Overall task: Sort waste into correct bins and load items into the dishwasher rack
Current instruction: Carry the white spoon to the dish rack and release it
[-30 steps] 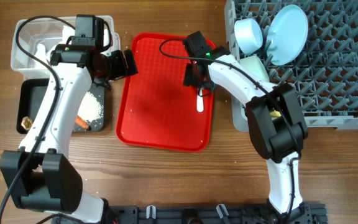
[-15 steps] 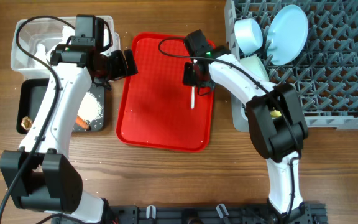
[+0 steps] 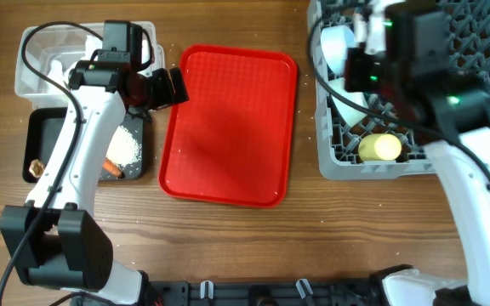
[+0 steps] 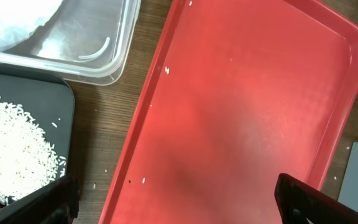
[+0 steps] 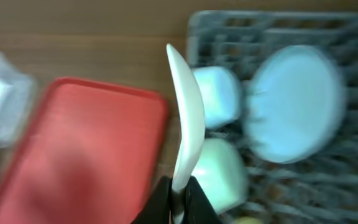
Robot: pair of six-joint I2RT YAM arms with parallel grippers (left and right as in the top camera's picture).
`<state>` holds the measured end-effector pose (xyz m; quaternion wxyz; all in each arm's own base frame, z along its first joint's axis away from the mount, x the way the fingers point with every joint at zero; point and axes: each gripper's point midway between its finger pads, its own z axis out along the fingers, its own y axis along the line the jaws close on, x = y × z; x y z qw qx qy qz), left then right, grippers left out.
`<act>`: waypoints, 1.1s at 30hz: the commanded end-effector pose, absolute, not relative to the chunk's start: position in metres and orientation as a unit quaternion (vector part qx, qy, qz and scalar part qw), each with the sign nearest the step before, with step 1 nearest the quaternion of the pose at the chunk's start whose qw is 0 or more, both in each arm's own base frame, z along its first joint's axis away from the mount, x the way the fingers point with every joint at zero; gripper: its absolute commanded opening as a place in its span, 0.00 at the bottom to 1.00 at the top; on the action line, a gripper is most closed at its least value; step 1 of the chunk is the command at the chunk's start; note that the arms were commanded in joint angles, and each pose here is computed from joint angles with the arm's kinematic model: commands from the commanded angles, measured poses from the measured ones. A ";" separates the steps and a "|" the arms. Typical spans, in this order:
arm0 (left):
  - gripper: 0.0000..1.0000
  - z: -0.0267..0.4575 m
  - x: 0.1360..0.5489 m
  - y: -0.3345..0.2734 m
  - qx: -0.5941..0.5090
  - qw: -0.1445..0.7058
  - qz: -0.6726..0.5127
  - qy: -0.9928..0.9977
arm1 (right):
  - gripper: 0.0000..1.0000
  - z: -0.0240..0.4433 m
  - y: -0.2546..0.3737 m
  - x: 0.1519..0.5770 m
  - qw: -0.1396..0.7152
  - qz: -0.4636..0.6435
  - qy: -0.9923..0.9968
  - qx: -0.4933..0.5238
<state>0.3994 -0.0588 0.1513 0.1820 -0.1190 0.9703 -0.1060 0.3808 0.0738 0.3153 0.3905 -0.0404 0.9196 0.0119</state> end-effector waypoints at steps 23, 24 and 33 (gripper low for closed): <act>1.00 0.159 0.401 -0.058 -0.121 0.193 -0.106 0.968 | 0.42 0.171 -0.035 0.394 0.222 -0.127 0.966 -0.042; 1.00 0.159 0.401 -0.058 -0.121 0.193 -0.106 0.968 | 0.43 0.171 -0.035 0.394 0.222 -0.127 0.966 -0.042; 1.00 0.159 0.401 -0.058 -0.121 0.193 -0.106 0.968 | 0.42 0.178 -0.001 0.390 0.234 -0.027 0.970 -0.052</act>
